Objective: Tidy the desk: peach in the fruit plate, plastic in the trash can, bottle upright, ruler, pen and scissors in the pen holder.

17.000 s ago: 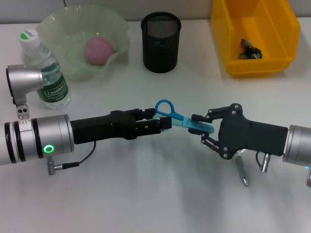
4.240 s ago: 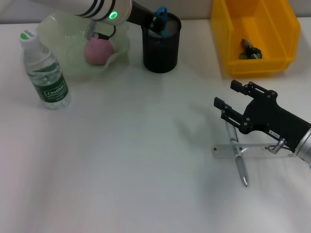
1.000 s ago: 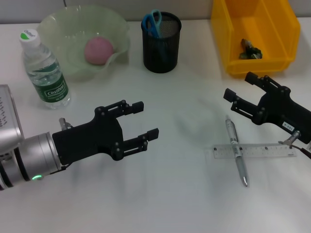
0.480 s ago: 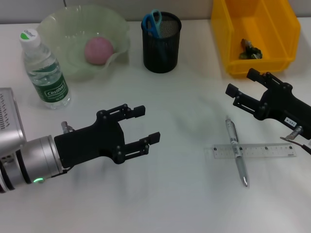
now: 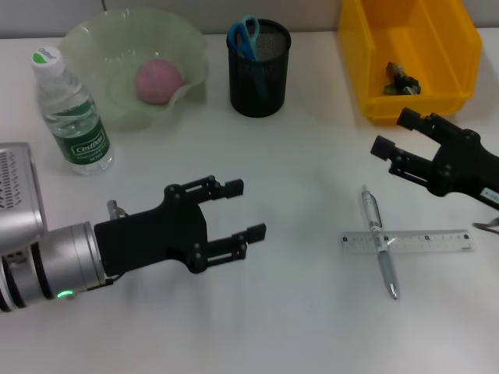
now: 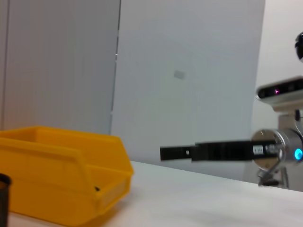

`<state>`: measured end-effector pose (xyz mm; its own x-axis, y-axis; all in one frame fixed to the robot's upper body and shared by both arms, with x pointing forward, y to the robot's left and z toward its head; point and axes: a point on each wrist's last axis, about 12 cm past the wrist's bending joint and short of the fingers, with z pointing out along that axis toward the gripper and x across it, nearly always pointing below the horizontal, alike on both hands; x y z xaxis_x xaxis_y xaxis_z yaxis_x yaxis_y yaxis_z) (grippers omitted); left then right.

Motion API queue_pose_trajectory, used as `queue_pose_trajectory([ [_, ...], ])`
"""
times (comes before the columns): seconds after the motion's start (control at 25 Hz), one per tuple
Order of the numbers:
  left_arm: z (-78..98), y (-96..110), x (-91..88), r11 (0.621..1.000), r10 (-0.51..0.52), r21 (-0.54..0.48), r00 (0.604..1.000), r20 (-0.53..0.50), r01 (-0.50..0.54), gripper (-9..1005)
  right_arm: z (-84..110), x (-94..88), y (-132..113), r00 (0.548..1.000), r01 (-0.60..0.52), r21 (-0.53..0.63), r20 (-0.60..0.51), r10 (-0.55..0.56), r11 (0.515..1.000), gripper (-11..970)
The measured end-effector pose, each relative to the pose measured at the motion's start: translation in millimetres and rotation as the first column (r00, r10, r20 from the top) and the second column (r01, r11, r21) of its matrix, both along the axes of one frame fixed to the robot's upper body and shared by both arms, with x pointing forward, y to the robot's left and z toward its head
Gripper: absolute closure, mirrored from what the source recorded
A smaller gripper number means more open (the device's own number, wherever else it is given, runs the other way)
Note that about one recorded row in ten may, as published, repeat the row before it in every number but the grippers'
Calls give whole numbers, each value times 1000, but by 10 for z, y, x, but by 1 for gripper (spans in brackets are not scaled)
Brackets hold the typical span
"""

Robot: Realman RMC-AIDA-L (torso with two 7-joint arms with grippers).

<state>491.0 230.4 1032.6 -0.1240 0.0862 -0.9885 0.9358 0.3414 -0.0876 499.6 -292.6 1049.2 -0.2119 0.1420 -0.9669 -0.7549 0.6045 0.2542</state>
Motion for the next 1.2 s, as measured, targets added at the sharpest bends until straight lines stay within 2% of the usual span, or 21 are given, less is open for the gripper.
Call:
queue_pose_trajectory([
  [0.08, 0, -23, -12, 1000, -26, 5, 1000, -9, 26, 286, 131, 13, -76, 996, -81, -9, -31, 81, 997, 161],
  [0.12, -1, -30, -14, 999, -33, 7, 999, -10, 33, 286, 131, 13, -76, 996, -81, -9, -31, 81, 997, 161],
  [0.16, -1, -38, -15, 999, -40, 9, 999, -11, 40, 286, 284, 38, -132, 981, -182, -34, -76, 179, 983, 162],
  [0.36, 3, -37, -12, 999, -44, 12, 999, -9, 45, 286, 608, 186, -167, 928, -356, -150, -169, 331, 922, 165],
  [0.52, -1, -44, -17, 999, -51, 16, 999, -5, 51, 286, 810, 337, -115, 873, -479, -262, -243, 424, 837, 168],
  [0.8, 12, -47, -27, 998, -65, 8, 998, -5, 65, 286, 1037, 578, 115, 803, -596, -446, -318, 505, 667, 173],
  [1.0, 14, -49, -26, 998, -66, 7, 998, -6, 66, 286, 1097, 663, 328, 748, -658, -526, -376, 547, 539, 176],
  [1.2, 16, -45, -25, 998, -63, 4, 998, -6, 63, 286, 1068, 701, 529, 708, -690, -586, -425, 564, 425, 180],
])
